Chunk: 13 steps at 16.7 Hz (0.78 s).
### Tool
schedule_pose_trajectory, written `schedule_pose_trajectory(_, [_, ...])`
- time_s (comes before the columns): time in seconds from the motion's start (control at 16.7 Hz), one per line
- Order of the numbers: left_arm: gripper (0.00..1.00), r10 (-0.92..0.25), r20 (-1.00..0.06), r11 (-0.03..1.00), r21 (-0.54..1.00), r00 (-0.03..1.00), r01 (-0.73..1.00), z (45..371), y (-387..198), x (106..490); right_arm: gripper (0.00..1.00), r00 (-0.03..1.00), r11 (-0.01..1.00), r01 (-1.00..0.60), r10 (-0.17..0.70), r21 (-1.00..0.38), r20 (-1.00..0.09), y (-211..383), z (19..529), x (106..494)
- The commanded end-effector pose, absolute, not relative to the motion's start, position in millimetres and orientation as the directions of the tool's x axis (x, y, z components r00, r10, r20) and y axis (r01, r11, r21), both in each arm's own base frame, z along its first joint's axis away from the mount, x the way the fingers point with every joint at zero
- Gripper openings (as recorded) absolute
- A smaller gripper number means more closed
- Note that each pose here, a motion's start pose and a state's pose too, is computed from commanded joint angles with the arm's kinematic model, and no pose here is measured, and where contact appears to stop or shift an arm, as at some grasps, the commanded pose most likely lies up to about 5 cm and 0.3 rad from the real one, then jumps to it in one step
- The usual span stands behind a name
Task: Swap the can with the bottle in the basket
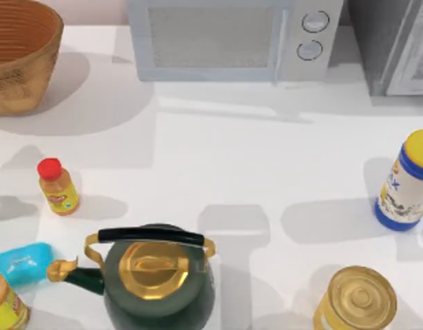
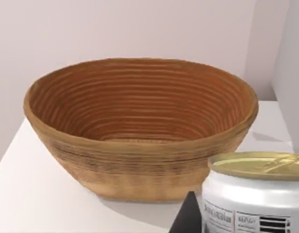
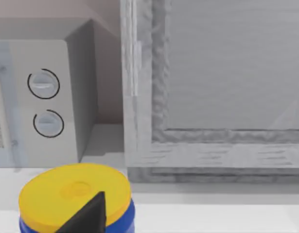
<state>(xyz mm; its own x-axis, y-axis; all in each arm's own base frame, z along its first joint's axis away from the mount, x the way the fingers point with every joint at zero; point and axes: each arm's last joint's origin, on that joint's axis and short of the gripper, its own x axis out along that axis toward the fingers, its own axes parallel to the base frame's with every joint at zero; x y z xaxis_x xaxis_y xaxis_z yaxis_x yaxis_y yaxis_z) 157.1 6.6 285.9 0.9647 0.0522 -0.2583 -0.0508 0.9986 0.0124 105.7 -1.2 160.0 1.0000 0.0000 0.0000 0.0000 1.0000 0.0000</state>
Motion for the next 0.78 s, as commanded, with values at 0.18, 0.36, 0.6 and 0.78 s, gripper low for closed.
schedule_pose_trajectory(0.18, [0.00, 0.035, -0.134, 0.999, 0.004, 0.990, -0.035, 236, 2, 122, 1.00, 1.000, 1.000, 0.000, 0.000, 0.000, 0.000, -1, 160, 106])
schedule_pose_trajectory(0.36, [0.00, 0.017, -0.052, 1.000, 0.000, 0.999, -0.017, 191, 0, 108, 1.00, 1.000, 1.000, 0.000, 0.000, 0.000, 0.000, -1, 160, 106])
schedule_pose_trajectory(0.6, [0.00, 0.001, -0.003, 1.000, 0.000, 1.000, -0.001, 162, -1, 106, 1.00, 1.000, 1.000, 0.000, 0.000, 0.000, 0.000, -1, 160, 106])
schedule_pose_trajectory(0.78, [0.00, 0.000, 0.000, 1.000, 0.000, 1.000, 0.000, 160, -1, 106, 1.00, 1.000, 1.000, 0.000, 0.000, 0.000, 0.000, -1, 160, 106])
